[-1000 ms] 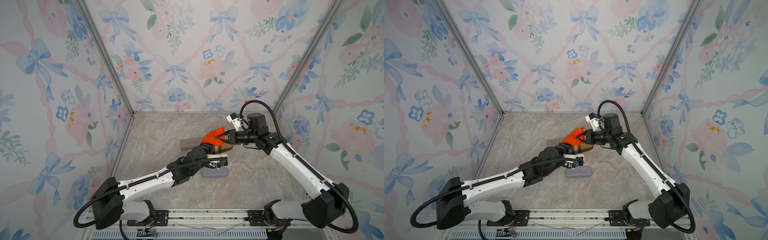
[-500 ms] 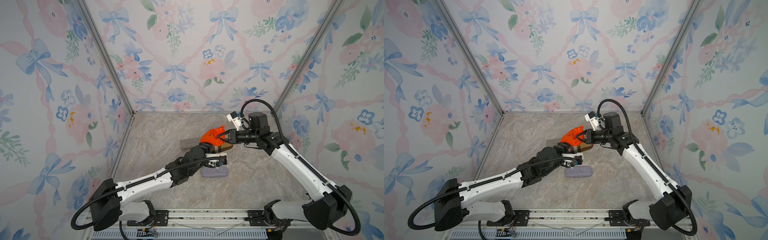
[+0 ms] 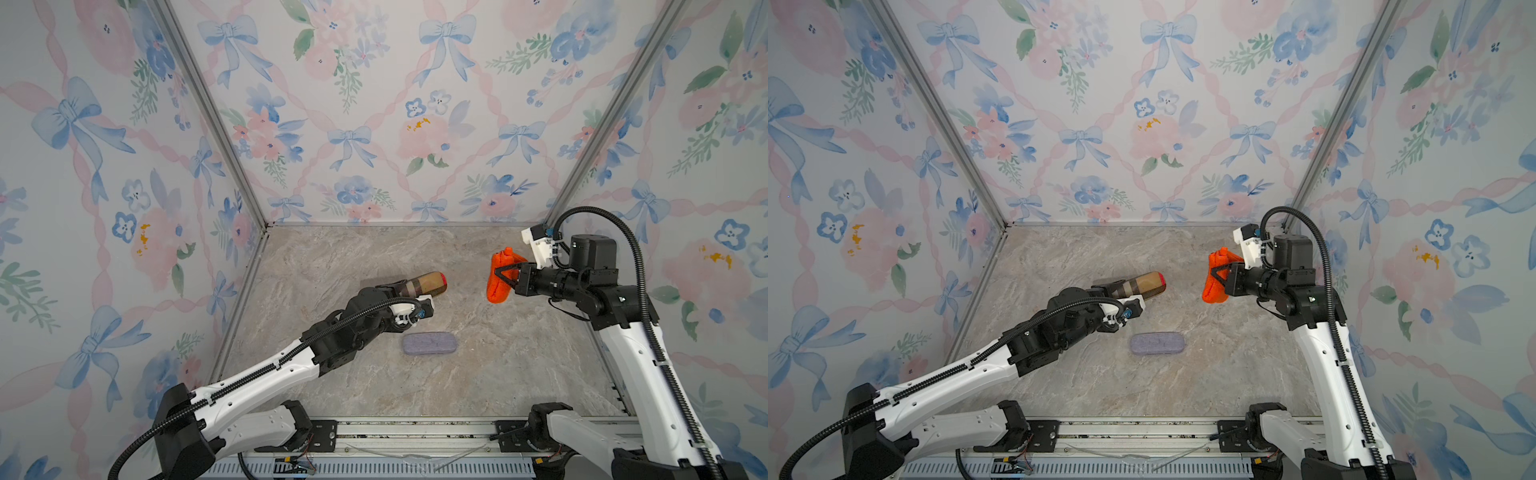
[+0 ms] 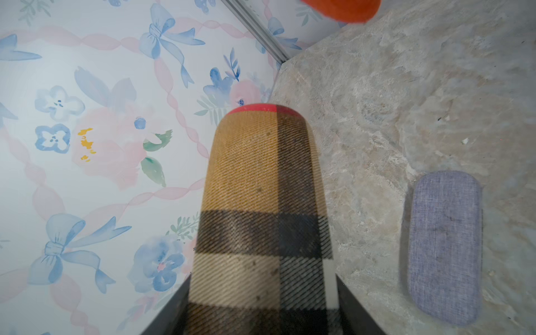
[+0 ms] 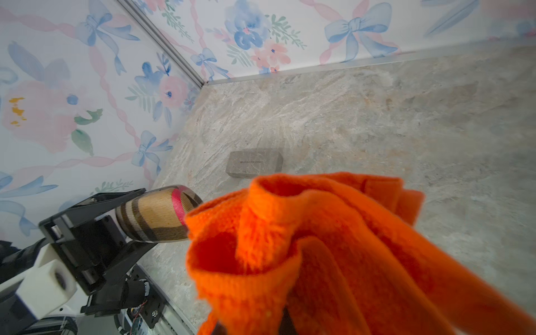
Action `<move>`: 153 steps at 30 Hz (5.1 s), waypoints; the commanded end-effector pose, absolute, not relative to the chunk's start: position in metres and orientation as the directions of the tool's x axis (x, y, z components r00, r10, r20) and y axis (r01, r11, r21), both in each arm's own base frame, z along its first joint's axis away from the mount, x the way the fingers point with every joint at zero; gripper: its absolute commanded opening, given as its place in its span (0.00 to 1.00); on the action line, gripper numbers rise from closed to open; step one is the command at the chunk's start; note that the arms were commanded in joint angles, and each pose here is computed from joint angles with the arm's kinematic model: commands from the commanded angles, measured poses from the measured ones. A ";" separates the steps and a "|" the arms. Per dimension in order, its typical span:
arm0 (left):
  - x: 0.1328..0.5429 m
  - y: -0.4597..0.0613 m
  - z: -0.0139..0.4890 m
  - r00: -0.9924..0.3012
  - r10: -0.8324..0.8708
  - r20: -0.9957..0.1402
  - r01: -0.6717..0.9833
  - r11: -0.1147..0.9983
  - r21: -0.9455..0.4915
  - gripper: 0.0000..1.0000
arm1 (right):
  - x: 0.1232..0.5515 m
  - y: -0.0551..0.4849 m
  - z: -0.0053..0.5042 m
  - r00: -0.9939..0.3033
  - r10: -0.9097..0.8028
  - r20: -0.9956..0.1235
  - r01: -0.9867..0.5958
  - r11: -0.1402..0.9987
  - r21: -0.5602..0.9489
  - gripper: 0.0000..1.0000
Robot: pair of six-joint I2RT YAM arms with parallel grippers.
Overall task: Wipe the eyeglass case
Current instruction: Wipe the dirt from the eyeglass case.
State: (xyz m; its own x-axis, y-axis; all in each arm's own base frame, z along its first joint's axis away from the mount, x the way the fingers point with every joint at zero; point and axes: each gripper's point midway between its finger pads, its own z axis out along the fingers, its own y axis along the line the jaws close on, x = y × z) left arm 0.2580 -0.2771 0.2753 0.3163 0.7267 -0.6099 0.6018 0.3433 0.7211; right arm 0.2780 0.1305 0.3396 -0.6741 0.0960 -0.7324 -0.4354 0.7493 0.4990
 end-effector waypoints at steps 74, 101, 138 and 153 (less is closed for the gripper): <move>0.230 -0.322 0.375 0.443 0.297 -0.846 0.700 0.475 0.534 0.29 | 0.273 0.211 0.411 -0.812 0.159 -0.562 -0.571 -0.016 0.821 0.00; 0.270 -0.270 0.415 0.278 0.053 -0.959 0.715 0.655 0.244 0.28 | 0.270 0.230 0.447 -0.821 0.177 -0.543 -0.568 -0.156 0.808 0.00; 0.228 -0.321 0.424 -0.807 -0.133 -0.575 0.586 -0.069 -0.807 0.28 | 0.237 0.253 0.472 0.257 0.247 -0.934 -0.791 0.609 -0.056 0.00; 0.231 -0.319 0.418 -0.828 -0.121 -0.547 0.557 -0.066 -0.828 0.28 | 0.208 0.274 0.409 0.056 0.216 -0.975 -0.884 0.464 0.052 0.00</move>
State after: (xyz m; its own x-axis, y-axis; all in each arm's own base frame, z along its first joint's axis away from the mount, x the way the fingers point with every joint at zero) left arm 0.2423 -0.3171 0.4137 -0.8208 -0.1668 -0.5463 0.5581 -0.0310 -0.8292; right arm 0.2101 0.2703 0.4081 0.0596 0.1978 -0.9784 -0.8739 0.4840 0.0446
